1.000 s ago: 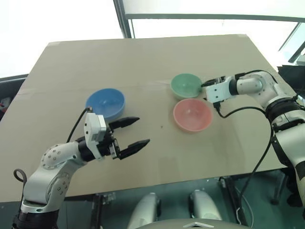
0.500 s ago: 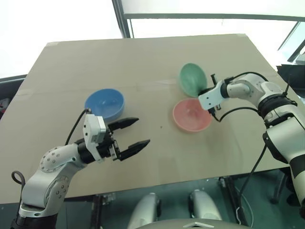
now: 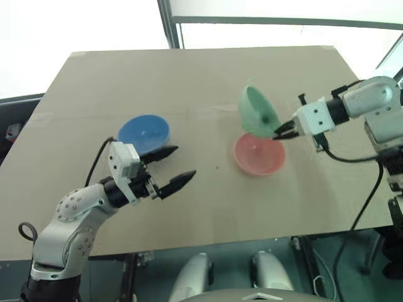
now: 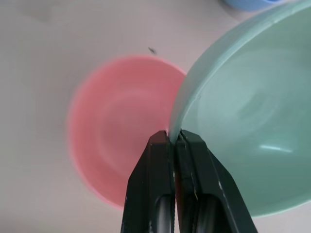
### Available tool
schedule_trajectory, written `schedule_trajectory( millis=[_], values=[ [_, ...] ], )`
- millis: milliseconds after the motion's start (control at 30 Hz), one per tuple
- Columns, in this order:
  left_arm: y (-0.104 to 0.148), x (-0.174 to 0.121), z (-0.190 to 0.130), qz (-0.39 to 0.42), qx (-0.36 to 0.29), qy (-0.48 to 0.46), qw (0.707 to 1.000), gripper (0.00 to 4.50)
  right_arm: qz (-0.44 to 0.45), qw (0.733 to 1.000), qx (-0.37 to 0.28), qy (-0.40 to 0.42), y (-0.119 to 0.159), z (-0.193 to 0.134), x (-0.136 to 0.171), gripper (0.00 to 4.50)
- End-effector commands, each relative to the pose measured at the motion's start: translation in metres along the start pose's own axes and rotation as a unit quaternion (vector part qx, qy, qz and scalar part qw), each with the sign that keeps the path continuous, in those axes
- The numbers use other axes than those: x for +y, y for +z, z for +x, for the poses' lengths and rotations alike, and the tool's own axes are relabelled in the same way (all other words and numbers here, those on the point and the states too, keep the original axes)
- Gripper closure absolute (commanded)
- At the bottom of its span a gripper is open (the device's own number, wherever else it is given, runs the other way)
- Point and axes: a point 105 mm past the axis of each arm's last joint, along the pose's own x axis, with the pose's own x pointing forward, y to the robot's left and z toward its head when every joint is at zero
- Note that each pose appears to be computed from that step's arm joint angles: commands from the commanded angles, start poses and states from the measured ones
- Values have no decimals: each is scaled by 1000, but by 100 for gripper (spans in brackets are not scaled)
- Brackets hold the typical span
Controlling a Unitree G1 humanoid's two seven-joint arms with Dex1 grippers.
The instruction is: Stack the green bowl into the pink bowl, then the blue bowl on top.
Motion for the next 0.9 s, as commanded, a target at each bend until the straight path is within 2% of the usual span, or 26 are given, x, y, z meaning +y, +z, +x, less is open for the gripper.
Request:
schedule_trajectory(
  millis=[33,200,233,267,300,400,467,500,567,700,800,900],
  values=[
    [6,6,3,11,-5,4,1000,0,7,1000,8,-8,5,4,5,358],
    [11,20,1,4,-5,34,999,0,19,998,9,-64,6,5,-5,158],
    [12,22,1,1,0,44,999,0,27,997,5,-77,8,0,-7,135],
    [13,24,1,7,9,57,998,0,38,995,-3,-93,10,-6,-10,86],
    [14,27,1,23,18,81,996,0,48,992,-17,-119,14,-13,-14,72],
    [13,41,-2,61,85,175,979,0,112,968,-87,-207,25,-33,-20,72],
    [14,46,-4,70,107,203,971,0,126,959,-102,-231,28,-37,-19,72],
    [10,52,-5,82,147,222,961,0,138,952,-121,-245,33,-36,-19,72],
    [3,60,-3,113,237,218,940,0,163,936,-157,-271,42,-29,-20,72],
    [3,76,4,153,300,237,911,0,189,920,-206,-275,60,-7,-20,72],
    [-5,80,6,216,348,223,884,0,196,913,-222,-279,66,0,-23,72],
    [-18,83,2,210,387,221,870,0,206,907,-231,-287,67,1,-26,72]
  ],
)
